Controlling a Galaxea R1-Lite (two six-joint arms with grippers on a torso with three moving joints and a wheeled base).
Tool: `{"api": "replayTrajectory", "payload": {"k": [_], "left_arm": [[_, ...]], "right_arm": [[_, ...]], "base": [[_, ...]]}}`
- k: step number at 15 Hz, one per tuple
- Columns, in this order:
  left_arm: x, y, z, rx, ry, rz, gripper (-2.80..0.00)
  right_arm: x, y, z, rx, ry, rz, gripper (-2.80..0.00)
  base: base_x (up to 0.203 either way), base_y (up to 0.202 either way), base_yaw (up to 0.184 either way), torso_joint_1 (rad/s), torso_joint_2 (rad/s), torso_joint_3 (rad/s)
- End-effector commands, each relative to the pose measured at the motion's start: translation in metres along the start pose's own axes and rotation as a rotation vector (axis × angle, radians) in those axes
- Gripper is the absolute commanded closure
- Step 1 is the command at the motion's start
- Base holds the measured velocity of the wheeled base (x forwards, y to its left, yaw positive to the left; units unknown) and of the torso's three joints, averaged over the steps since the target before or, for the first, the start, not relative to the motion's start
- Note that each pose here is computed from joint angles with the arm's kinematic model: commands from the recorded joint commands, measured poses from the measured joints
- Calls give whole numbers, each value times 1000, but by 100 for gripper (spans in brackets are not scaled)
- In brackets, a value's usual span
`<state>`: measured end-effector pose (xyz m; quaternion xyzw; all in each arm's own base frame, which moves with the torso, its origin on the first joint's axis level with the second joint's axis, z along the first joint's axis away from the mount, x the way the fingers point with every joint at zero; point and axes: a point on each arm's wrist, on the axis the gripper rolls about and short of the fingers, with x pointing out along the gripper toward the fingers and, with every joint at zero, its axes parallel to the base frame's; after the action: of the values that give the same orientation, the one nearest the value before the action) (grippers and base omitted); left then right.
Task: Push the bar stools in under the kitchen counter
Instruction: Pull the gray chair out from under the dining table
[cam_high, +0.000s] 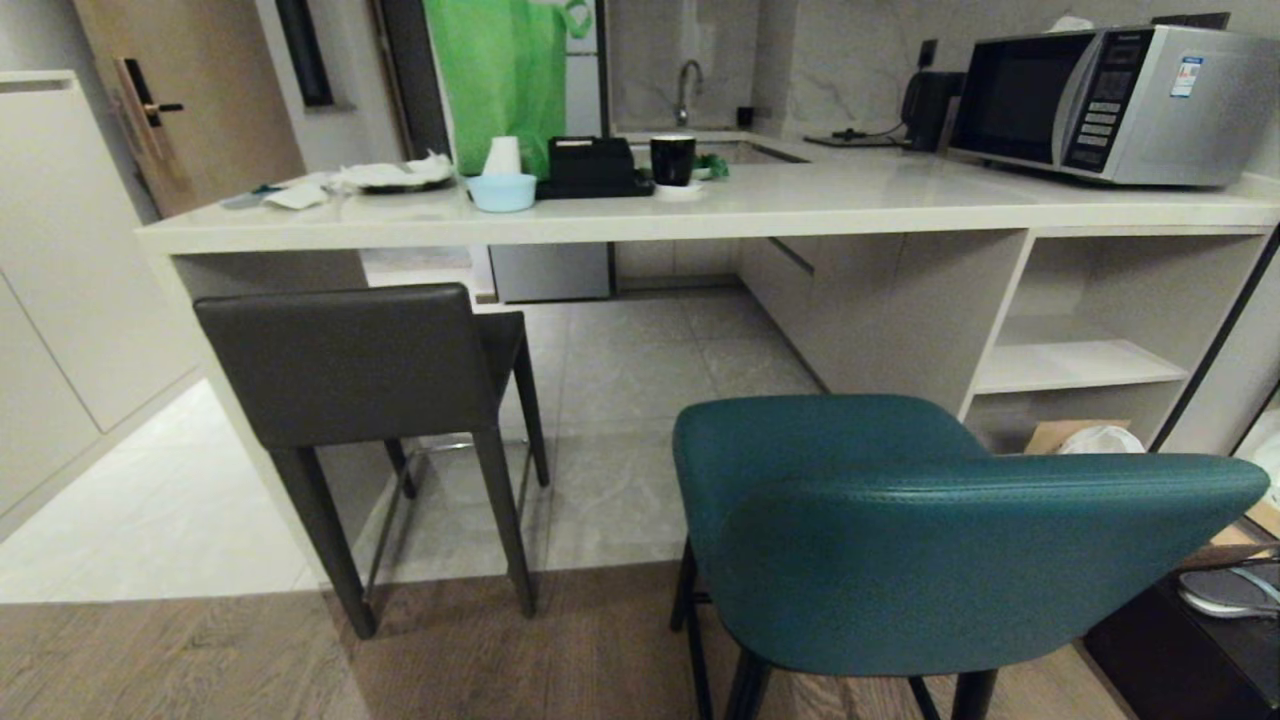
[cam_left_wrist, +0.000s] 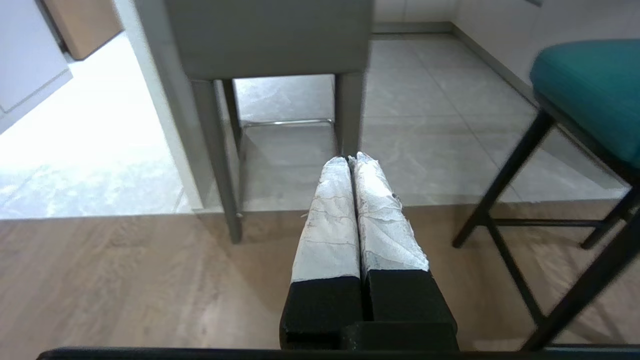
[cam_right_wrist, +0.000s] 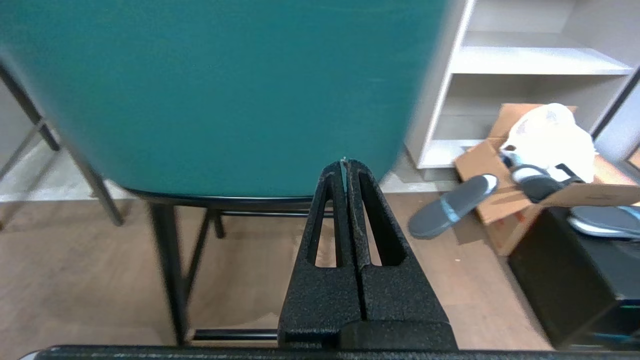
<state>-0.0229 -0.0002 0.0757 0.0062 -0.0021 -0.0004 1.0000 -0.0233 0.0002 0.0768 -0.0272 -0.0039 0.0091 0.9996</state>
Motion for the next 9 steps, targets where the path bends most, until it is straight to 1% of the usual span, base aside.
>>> {"api": "replayTrajectory", "payload": {"k": [1, 9], "left_arm": [[0, 0, -1, 0, 6, -1, 0], [0, 0, -1, 0, 6, -1, 0]], "right_arm": [[0, 0, 0, -1, 1, 1, 0], [0, 0, 0, 5, 0, -3, 0]], "base": [[0, 194, 2, 0, 2, 7], [0, 197, 0, 4, 2, 1]]}}
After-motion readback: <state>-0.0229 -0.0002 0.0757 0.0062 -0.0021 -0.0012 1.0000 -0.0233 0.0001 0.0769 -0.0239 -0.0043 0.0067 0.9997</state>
